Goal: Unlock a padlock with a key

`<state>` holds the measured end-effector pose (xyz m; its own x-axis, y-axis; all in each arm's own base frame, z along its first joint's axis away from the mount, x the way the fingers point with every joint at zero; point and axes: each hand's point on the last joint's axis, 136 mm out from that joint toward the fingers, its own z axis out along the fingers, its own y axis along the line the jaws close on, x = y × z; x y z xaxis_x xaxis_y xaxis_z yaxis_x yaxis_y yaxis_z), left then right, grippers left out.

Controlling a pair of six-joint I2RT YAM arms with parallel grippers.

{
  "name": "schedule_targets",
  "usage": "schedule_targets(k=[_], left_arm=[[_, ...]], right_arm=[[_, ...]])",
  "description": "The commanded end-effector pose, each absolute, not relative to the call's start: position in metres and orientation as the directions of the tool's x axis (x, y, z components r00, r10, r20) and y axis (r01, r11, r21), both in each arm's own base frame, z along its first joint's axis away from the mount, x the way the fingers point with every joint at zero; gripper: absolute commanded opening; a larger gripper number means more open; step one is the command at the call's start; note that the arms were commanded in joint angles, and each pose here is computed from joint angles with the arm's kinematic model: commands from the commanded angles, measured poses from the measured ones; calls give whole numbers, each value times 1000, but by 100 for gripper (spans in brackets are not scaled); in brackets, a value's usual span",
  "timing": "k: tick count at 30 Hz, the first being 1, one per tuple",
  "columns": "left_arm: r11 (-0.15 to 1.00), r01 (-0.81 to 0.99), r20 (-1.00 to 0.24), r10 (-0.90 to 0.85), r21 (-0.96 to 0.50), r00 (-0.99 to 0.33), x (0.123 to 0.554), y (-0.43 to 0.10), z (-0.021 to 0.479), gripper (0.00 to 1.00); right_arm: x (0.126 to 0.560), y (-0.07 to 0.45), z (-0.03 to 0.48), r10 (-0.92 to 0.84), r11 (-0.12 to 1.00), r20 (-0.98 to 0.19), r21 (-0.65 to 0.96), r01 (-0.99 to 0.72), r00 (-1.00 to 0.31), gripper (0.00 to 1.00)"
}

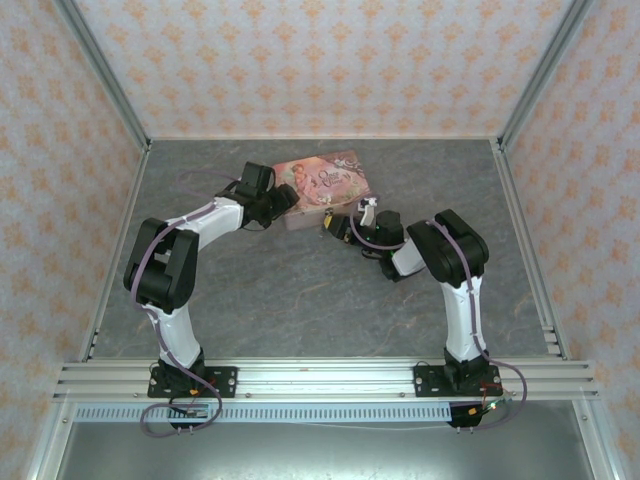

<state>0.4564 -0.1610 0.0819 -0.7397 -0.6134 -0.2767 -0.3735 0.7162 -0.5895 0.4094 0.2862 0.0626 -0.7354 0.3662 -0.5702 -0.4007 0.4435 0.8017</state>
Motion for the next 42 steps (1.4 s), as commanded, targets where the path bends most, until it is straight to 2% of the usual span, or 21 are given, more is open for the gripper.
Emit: schedule_targets(k=[1,9,13,16,32,37,42], left_arm=[[761,-460,-149,-575,-457,-804,409,-157,36,70],[763,-461,-150,-575,-454,-804,408,-157,37,70],[763,-460,-149,-574,-454,-805,408,-157,37,70],[762,-459,-149,-574,-455,-805,409,-157,37,70],[763,-460,-151,-575,-454,-804,408,-157,39,70],[763,-460,-153,-575,-454,-803,408,-156,40,70],[764,-461,-153,-575,-451,-804,408,-156,40,70]], right_arm=[[411,286,64,345,453,-582,790,-412,-736,54],[417,281,73,354,463,-617,769,-441,-703,56],[417,281,82,364,438,-627,768,-468,-688,53],[418,286,87,364,403,-616,781,-478,-699,50],[419,295,80,351,355,-564,819,-451,-747,46],[418,295,75,346,355,-554,824,-441,-757,39],[417,293,71,342,371,-551,824,-429,-761,28]])
